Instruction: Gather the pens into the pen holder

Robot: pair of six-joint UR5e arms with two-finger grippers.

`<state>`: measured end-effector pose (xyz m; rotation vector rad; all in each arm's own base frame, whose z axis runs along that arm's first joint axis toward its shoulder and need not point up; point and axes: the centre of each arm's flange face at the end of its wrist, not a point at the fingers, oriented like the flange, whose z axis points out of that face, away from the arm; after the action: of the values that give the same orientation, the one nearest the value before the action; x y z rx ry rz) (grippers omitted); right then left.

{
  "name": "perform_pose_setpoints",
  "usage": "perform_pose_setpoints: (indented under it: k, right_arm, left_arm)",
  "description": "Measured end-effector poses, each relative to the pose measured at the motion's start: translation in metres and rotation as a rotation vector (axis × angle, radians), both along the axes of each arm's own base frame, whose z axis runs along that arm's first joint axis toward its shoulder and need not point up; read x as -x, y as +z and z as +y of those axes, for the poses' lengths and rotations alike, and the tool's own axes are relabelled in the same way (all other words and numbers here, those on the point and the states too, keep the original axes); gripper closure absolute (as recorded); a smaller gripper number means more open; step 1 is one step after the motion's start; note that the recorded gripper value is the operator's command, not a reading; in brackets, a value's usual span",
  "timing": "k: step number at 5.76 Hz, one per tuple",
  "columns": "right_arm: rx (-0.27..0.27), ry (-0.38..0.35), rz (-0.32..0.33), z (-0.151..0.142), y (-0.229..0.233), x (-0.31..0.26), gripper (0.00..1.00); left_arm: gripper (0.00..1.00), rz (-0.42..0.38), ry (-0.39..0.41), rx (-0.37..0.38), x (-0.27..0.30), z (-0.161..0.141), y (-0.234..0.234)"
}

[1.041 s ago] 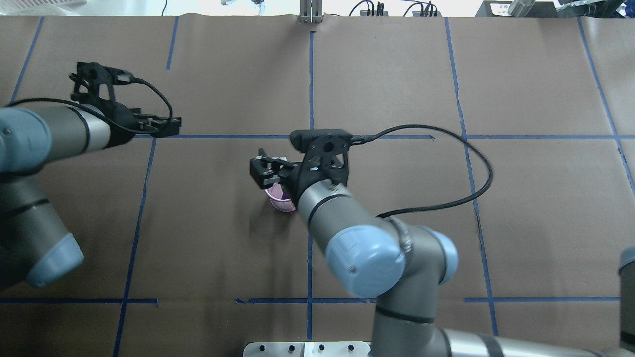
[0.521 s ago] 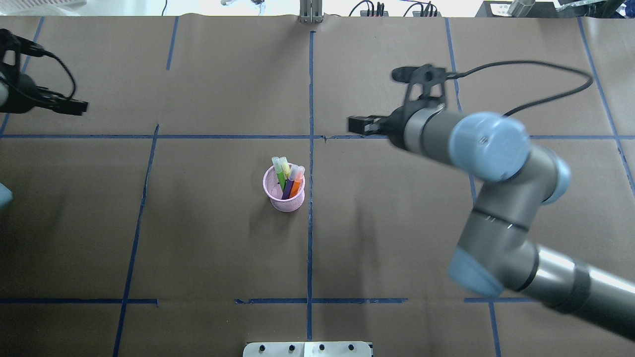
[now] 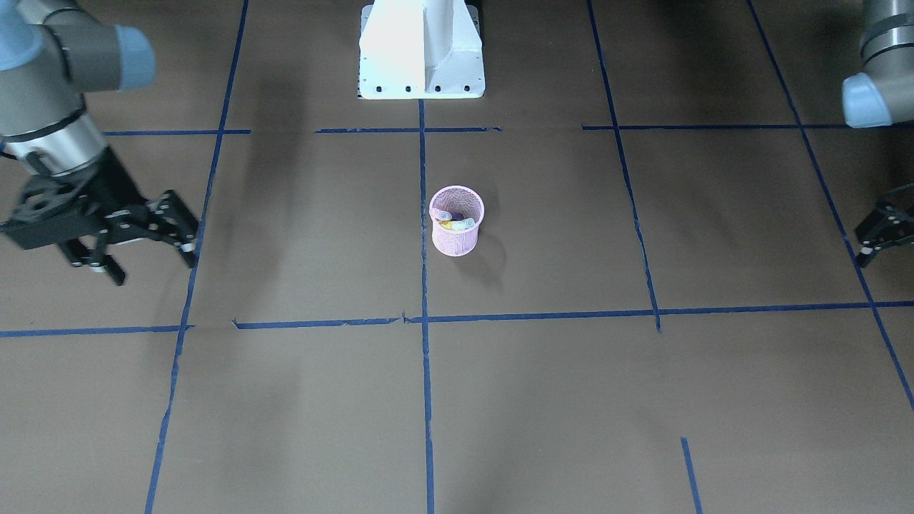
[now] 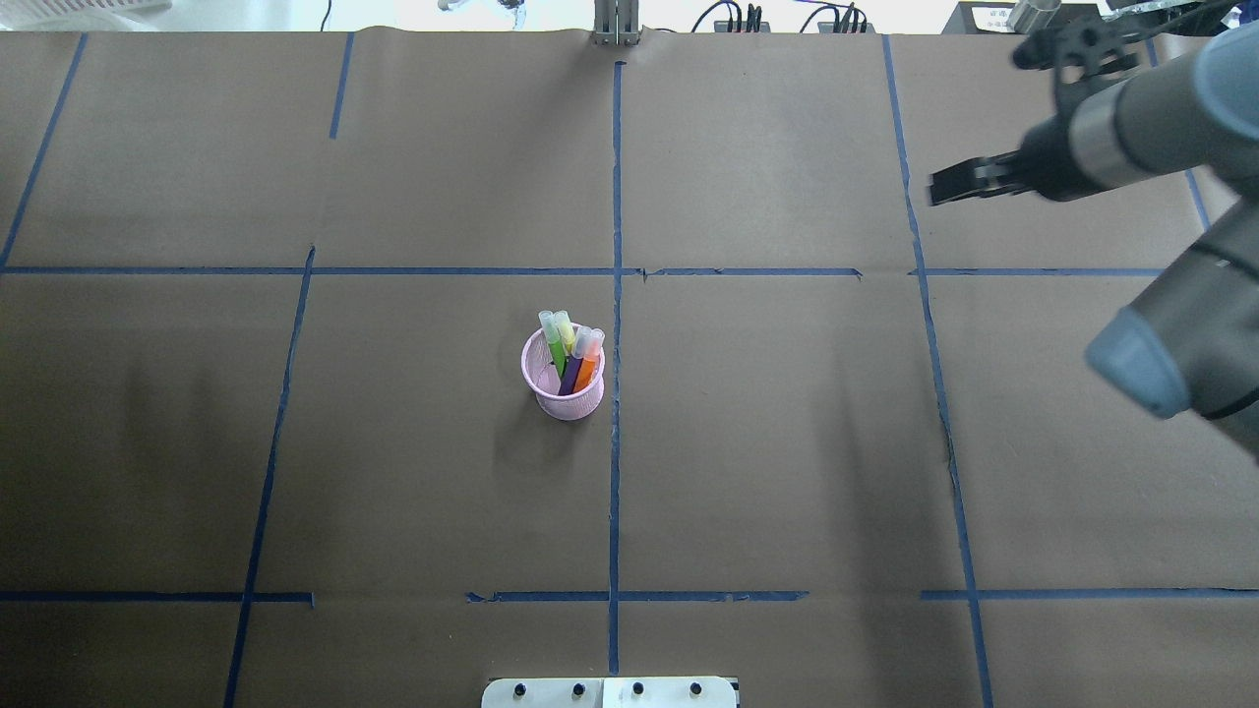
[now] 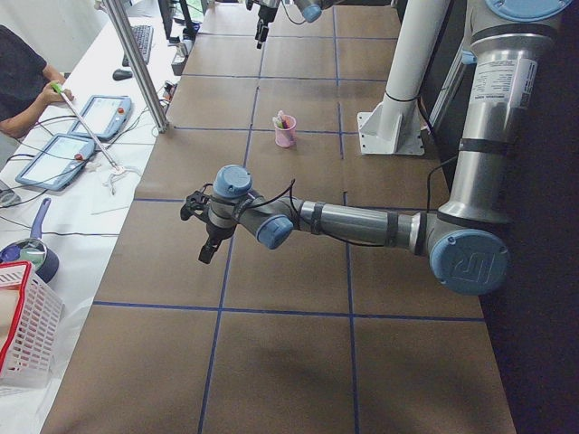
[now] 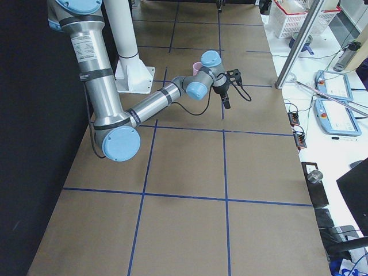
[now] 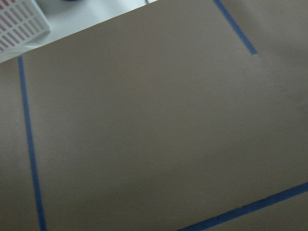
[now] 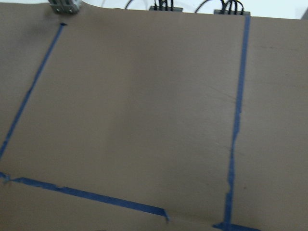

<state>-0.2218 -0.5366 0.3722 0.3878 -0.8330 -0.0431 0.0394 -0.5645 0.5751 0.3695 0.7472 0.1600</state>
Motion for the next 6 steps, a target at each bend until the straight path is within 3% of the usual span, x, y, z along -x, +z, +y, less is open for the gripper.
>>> perform_pose_setpoints:
  k: [2,3,5,6]
  right_arm:
    - [0.057,-0.169,0.077,0.005,0.085,-0.122,0.0]
    - [0.081,-0.219,0.114,0.014,0.126,-0.176,0.0]
    - [0.142,-0.293,0.175,0.023,0.197,-0.247,0.0]
    - [0.177,-0.311,0.163,0.027,0.228,-0.264,0.0]
  left_arm:
    - [0.0,0.113,-0.002,0.144,0.098,0.008,0.015]
    - [0.0,0.146,-0.022,0.194,0.127,0.021,0.027]
    - [0.0,0.156,-0.031,0.32,0.137,0.039,0.059]
    - [0.0,0.133,-0.035,0.359,0.137,0.048,0.073]
